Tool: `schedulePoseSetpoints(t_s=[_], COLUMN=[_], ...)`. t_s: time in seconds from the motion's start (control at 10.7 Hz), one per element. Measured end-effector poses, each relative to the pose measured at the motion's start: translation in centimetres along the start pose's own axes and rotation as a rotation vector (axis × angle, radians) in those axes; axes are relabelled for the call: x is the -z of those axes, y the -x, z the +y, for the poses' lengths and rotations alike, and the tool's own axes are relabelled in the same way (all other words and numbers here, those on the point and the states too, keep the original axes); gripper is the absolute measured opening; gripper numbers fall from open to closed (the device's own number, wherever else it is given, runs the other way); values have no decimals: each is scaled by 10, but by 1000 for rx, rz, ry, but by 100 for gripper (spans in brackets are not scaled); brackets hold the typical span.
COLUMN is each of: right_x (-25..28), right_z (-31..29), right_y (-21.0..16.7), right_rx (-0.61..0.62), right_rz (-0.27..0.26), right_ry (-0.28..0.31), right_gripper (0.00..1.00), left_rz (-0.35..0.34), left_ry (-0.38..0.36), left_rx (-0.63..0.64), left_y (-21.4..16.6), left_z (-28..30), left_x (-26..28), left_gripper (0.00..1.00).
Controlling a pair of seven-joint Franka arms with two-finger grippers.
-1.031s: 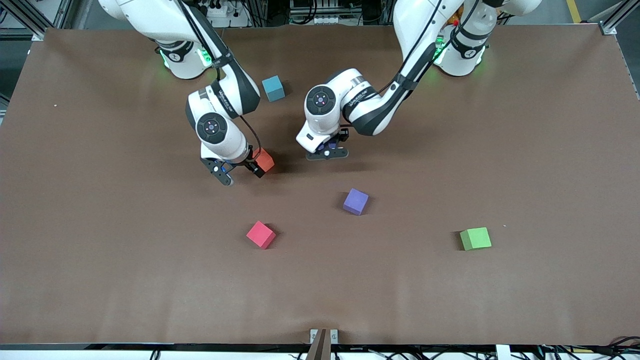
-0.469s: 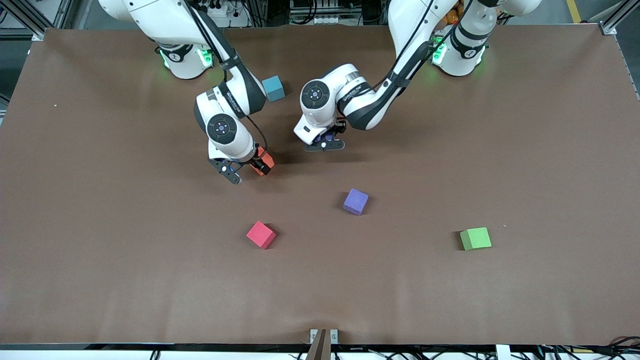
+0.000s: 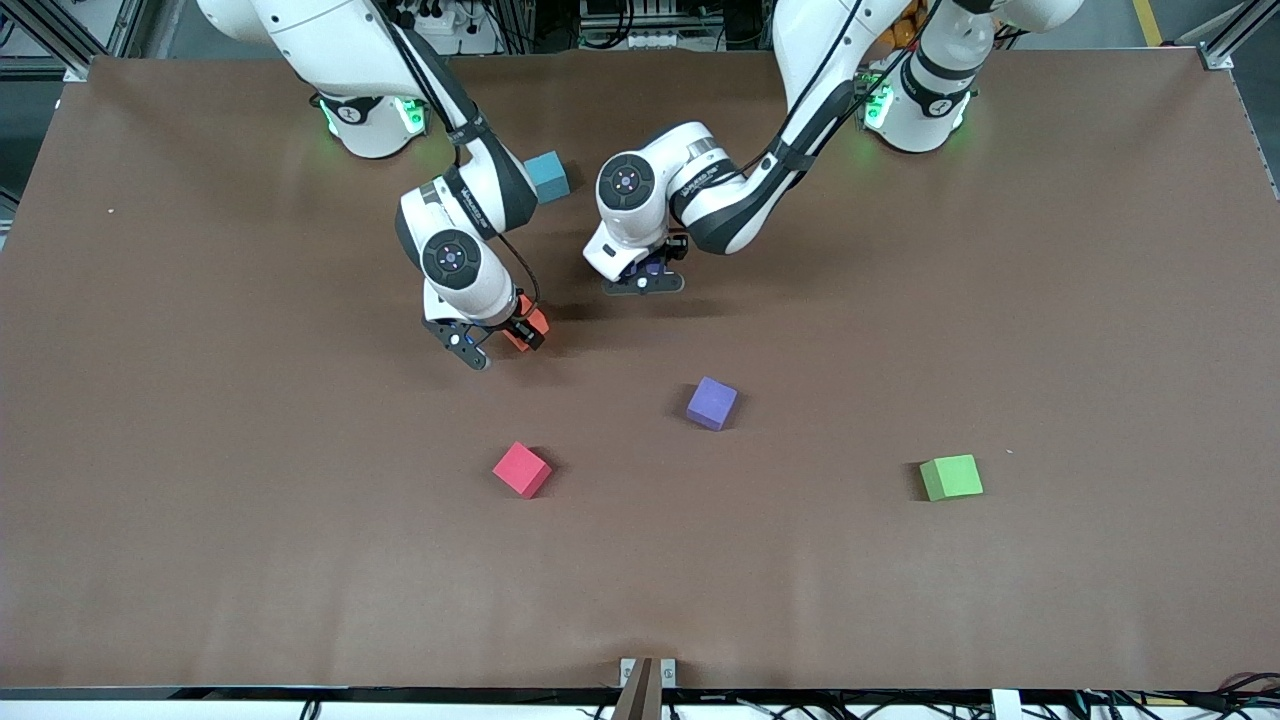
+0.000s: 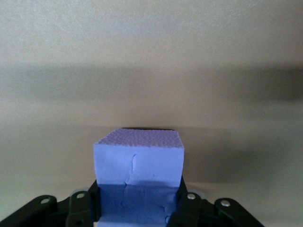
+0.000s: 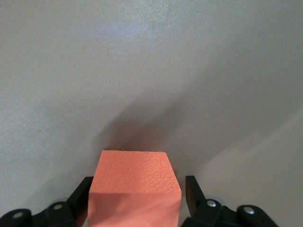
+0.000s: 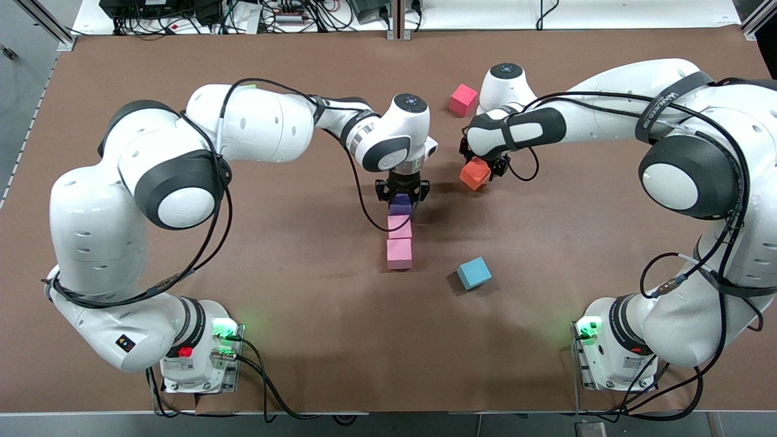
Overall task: Arrange blocks into number 1
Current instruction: 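Place the purple block below the pink blocks with the left gripper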
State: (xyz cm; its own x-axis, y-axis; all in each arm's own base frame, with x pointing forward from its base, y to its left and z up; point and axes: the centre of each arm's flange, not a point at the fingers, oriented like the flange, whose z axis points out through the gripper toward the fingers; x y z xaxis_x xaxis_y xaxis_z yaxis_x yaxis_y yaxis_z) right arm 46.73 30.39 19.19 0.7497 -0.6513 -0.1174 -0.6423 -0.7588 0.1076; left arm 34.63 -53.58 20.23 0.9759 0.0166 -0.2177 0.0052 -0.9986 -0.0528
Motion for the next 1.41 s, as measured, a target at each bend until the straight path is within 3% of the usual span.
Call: schedulePoseSetpoints(t_s=[0.28, 0.56, 0.66, 0.84, 1.03, 1.41], right_x=[-3, 0, 2, 9, 28, 89], right_z=[-1, -3, -4, -6, -18, -63], right_y=[2, 1, 0, -3, 0, 37], right_rx=[30, 68, 85, 128, 241, 598], right_rz=[7, 13, 15, 21, 38, 111], right_ry=[-11, -24, -28, -41, -70, -75], right_gripper=[81, 63, 63, 63, 63, 65], left_rz=[4, 21, 41, 108, 168, 260], left_ry=[6, 25, 43, 98, 129, 162], left_rx=[-1, -2, -2, -3, -82, -336], left_y=[1, 1, 0, -13, -52, -113], left_z=[-1, 1, 1, -10, -47, -89], left_x=[-3, 7, 23, 79, 125, 132], left_gripper=[57, 94, 100, 100, 100, 100])
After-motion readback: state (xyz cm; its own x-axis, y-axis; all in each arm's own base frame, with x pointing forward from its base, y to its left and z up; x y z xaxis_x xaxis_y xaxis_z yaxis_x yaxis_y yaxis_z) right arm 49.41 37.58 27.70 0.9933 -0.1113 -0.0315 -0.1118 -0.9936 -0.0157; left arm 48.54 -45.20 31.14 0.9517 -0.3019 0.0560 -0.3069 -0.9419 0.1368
